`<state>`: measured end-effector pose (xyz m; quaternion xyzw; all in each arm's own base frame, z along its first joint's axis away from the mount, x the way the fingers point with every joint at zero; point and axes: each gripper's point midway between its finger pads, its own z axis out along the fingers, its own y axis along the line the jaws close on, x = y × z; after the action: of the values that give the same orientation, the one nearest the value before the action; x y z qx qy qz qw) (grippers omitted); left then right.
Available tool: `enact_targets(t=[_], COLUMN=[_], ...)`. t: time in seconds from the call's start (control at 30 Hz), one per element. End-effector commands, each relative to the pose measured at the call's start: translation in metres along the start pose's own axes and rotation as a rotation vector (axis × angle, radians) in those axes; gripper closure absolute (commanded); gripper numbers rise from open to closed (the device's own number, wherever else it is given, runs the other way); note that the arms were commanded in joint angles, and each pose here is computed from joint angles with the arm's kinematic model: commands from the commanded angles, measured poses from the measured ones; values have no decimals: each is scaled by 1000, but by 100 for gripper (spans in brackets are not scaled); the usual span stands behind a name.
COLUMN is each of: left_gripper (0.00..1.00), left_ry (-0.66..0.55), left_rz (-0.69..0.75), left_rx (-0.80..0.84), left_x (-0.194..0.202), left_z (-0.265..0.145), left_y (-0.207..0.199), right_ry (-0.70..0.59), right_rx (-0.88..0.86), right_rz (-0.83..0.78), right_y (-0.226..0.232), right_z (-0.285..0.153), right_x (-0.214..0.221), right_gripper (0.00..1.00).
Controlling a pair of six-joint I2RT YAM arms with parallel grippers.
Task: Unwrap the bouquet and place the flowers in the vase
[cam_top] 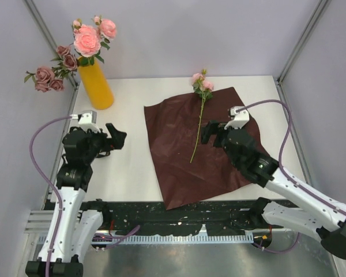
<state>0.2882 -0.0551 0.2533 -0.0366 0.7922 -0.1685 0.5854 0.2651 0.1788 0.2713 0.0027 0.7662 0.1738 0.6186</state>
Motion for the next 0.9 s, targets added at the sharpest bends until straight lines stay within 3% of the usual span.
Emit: enact_targets(t=[0.0, 0.03, 0.23, 0.4, 0.67, 0.87], left_gripper=[8, 8, 7, 7, 5, 4], left_ry=[183, 198, 217, 232, 190, 174], left_rz=[-83, -90, -88, -68, -56, -46], left_rx=[246, 290, 430, 437, 408, 425], left_x=[64, 72, 94, 97, 91, 90], left_z=[-34, -41, -65, -67, -70, -75], left_y=[-43, -49, -72, -74, -71, -74], right_ry=[47, 56, 130, 172, 257, 228], right_rx=[3, 9, 107, 151, 191, 233], right_rz=[126, 137, 178, 258, 258, 235], right_y=[1, -1, -35, -53, -58, -66], right_z=[41, 47, 101, 127, 171, 202], right_x=[4, 8, 48, 70, 110, 122], right_gripper=[1, 0, 18, 44, 52, 54])
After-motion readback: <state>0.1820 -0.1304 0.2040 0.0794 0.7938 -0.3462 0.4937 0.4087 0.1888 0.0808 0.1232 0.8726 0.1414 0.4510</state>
